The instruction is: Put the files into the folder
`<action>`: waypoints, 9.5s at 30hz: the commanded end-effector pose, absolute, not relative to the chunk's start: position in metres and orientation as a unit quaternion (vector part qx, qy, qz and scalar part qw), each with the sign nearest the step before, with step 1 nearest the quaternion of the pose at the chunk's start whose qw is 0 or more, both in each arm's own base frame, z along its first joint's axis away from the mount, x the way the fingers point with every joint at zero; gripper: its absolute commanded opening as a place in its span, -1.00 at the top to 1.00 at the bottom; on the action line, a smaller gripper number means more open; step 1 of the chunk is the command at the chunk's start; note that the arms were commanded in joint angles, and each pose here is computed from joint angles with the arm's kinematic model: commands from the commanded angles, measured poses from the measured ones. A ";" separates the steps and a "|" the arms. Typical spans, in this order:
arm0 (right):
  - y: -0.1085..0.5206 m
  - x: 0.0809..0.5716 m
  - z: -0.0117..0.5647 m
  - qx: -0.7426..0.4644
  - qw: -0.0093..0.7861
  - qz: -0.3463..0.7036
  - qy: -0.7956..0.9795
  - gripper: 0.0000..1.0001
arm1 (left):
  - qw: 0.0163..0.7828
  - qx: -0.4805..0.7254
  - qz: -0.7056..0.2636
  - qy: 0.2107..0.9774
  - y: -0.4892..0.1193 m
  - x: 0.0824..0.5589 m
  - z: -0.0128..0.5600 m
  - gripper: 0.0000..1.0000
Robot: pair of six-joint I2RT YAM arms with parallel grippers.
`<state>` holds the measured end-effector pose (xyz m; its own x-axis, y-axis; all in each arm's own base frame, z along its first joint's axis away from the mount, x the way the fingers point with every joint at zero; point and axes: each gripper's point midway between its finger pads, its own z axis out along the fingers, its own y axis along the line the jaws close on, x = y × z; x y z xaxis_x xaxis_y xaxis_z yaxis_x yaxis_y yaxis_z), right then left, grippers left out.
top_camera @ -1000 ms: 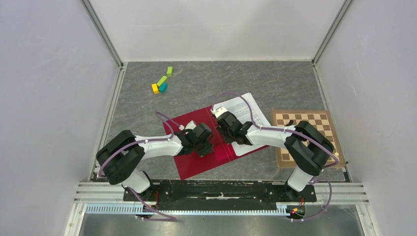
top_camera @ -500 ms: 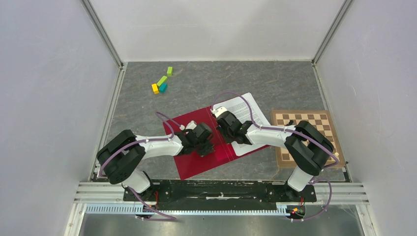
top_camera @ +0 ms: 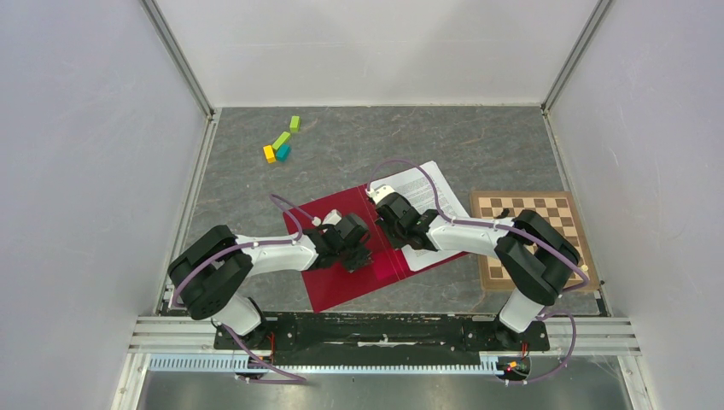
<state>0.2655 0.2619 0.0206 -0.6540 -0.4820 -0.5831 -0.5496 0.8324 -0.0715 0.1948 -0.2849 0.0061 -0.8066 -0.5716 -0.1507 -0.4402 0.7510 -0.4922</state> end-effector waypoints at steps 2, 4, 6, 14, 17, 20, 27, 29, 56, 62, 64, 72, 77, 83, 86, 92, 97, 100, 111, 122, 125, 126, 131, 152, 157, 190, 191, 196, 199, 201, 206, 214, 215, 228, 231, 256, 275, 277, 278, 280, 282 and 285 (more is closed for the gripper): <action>0.256 0.231 0.006 -0.298 0.232 0.066 0.924 1.00 | 0.098 -0.267 -0.033 0.958 -0.204 0.139 -0.059 0.95; 0.255 0.232 0.007 -0.297 0.235 0.062 0.923 1.00 | 0.097 -0.267 -0.032 0.958 -0.204 0.139 -0.060 0.95; 0.255 0.232 0.008 -0.297 0.235 0.063 0.924 1.00 | 0.097 -0.267 -0.033 0.958 -0.205 0.139 -0.059 0.95; 0.255 0.233 0.010 -0.297 0.237 0.063 0.923 1.00 | 0.096 -0.267 -0.033 0.958 -0.206 0.140 -0.060 0.95; 0.256 0.231 0.007 -0.300 0.230 0.066 0.923 1.00 | 0.096 -0.266 -0.033 0.958 -0.206 0.140 -0.060 0.95; 0.260 0.224 -0.001 -0.306 0.215 0.078 0.924 1.00 | 0.096 -0.266 -0.033 0.959 -0.207 0.140 -0.060 0.95; 0.266 0.216 -0.014 -0.317 0.193 0.088 0.924 1.00 | 0.094 -0.266 -0.032 0.959 -0.207 0.141 -0.062 0.95; 0.267 0.215 -0.018 -0.319 0.185 0.089 0.925 1.00 | 0.093 -0.267 -0.032 0.959 -0.207 0.140 -0.063 0.95; 0.255 0.187 -0.063 -0.334 0.096 0.096 0.933 1.00 | 0.171 -0.309 -0.098 0.930 -0.202 0.205 0.002 0.95; 0.255 0.191 -0.068 -0.339 0.096 0.091 0.932 1.00 | 0.192 -0.307 -0.148 0.920 -0.203 0.247 0.031 0.94; 0.255 0.192 -0.069 -0.339 0.096 0.090 0.931 1.00 | 0.191 -0.301 -0.175 0.918 -0.210 0.260 0.038 0.86; 0.255 0.195 -0.072 -0.337 0.097 0.092 0.932 1.00 | 0.192 -0.286 -0.292 0.892 -0.246 0.294 0.055 0.25; 0.256 0.197 -0.071 -0.336 0.098 0.094 0.932 1.00 | 0.182 -0.288 -0.294 0.893 -0.250 0.301 0.040 0.25; 0.256 0.198 -0.071 -0.335 0.098 0.095 0.932 1.00 | 0.173 -0.295 -0.307 0.888 -0.255 0.305 0.028 0.34; 0.257 0.199 -0.071 -0.335 0.098 0.096 0.932 1.00 | 0.172 -0.302 -0.295 0.890 -0.251 0.304 0.023 0.49; 0.257 0.199 -0.071 -0.335 0.099 0.096 0.932 1.00 | 0.163 -0.307 -0.258 0.902 -0.240 0.297 0.009 0.74; 0.259 0.203 -0.069 -0.335 0.103 0.095 0.932 1.00 | 0.152 -0.306 -0.237 0.910 -0.235 0.291 -0.004 0.86; 0.261 0.205 -0.067 -0.334 0.108 0.096 0.932 1.00 | 0.139 -0.310 -0.221 0.914 -0.231 0.284 -0.015 0.95; 0.289 0.231 -0.036 -0.322 0.174 0.129 0.922 1.00 | 0.110 -0.342 -0.150 0.921 -0.207 0.261 -0.041 0.95; 0.286 0.235 -0.038 -0.314 0.177 0.122 0.925 1.00 | 0.142 -0.298 -0.245 0.912 -0.232 0.276 -0.013 0.81; 0.283 0.234 -0.040 -0.313 0.175 0.119 0.926 1.00 | 0.154 -0.297 -0.267 0.904 -0.236 0.280 -0.005 0.69; 0.283 0.234 -0.040 -0.312 0.175 0.118 0.926 1.00 | 0.157 -0.296 -0.273 0.902 -0.238 0.281 -0.002 0.67; 0.279 0.233 -0.043 -0.311 0.171 0.115 0.928 1.00 | 0.171 -0.292 -0.297 0.893 -0.241 0.288 0.010 0.55; 0.278 0.231 -0.050 -0.313 0.163 0.112 0.929 1.00 | 0.160 -0.306 -0.321 0.882 -0.236 0.287 0.002 0.95; 0.279 0.233 -0.048 -0.314 0.165 0.113 0.928 1.00 | 0.146 -0.307 -0.281 0.897 -0.227 0.281 -0.011 0.95; 0.328 0.297 0.080 -0.205 0.321 0.242 0.892 0.35 | 0.107 -0.332 -0.093 0.933 -0.180 0.256 -0.056 0.95; 0.330 0.296 0.076 -0.206 0.314 0.245 0.894 0.36 | 0.107 -0.331 -0.094 0.933 -0.181 0.256 -0.056 0.95; 0.340 0.289 0.055 -0.209 0.283 0.264 0.898 0.45 | 0.106 -0.332 -0.096 0.932 -0.181 0.256 -0.056 0.95; 0.342 0.289 0.048 -0.208 0.275 0.267 0.900 0.48 | 0.105 -0.332 -0.098 0.932 -0.182 0.255 -0.057 0.95; 0.342 0.290 0.045 -0.206 0.275 0.264 0.901 0.49 | 0.104 -0.332 -0.100 0.932 -0.182 0.255 -0.057 0.95; 0.341 0.292 0.038 -0.199 0.275 0.258 0.905 0.50 | 0.103 -0.333 -0.104 0.931 -0.183 0.254 -0.057 0.95; 0.338 0.291 0.026 -0.194 0.266 0.249 0.911 0.57 | 0.100 -0.333 -0.110 0.931 -0.185 0.253 -0.058 0.95; 0.337 0.291 0.024 -0.193 0.265 0.246 0.912 0.59 | 0.100 -0.333 -0.111 0.931 -0.185 0.253 -0.058 0.95; 0.338 0.291 0.020 -0.180 0.262 0.250 0.915 0.74 | 0.099 -0.336 -0.111 0.930 -0.183 0.249 -0.061 0.95; 0.337 0.292 0.017 -0.178 0.260 0.244 0.917 0.84 | 0.100 -0.336 -0.112 0.930 -0.183 0.248 -0.061 0.95; 0.351 0.274 0.006 -0.218 0.271 0.180 0.920 0.99 | 0.084 -0.347 -0.119 0.926 -0.185 0.235 -0.066 0.95; 0.355 0.297 0.118 -0.233 0.378 0.218 0.869 0.12 | 0.248 -0.223 -0.170 0.927 -0.177 0.310 0.124 -0.25; 0.349 0.289 0.114 -0.247 0.382 0.205 0.867 -0.03 | 0.254 -0.245 -0.144 0.924 -0.144 0.301 0.129 -0.29; 0.346 0.286 0.112 -0.255 0.385 0.195 0.865 -0.10 | 0.256 -0.257 -0.133 0.922 -0.128 0.297 0.129 -0.30; 0.342 0.283 0.106 -0.270 0.391 0.175 0.862 -0.24 | 0.250 -0.277 -0.112 0.921 -0.098 0.283 0.124 -0.35; 0.345 0.286 0.104 -0.282 0.398 0.159 0.858 -0.34 | 0.243 -0.290 -0.102 0.920 -0.077 0.267 0.116 -0.38; 0.353 0.300 0.106 -0.301 0.412 0.127 0.851 -0.42 | 0.237 -0.313 -0.093 0.915 -0.053 0.244 0.101 -0.43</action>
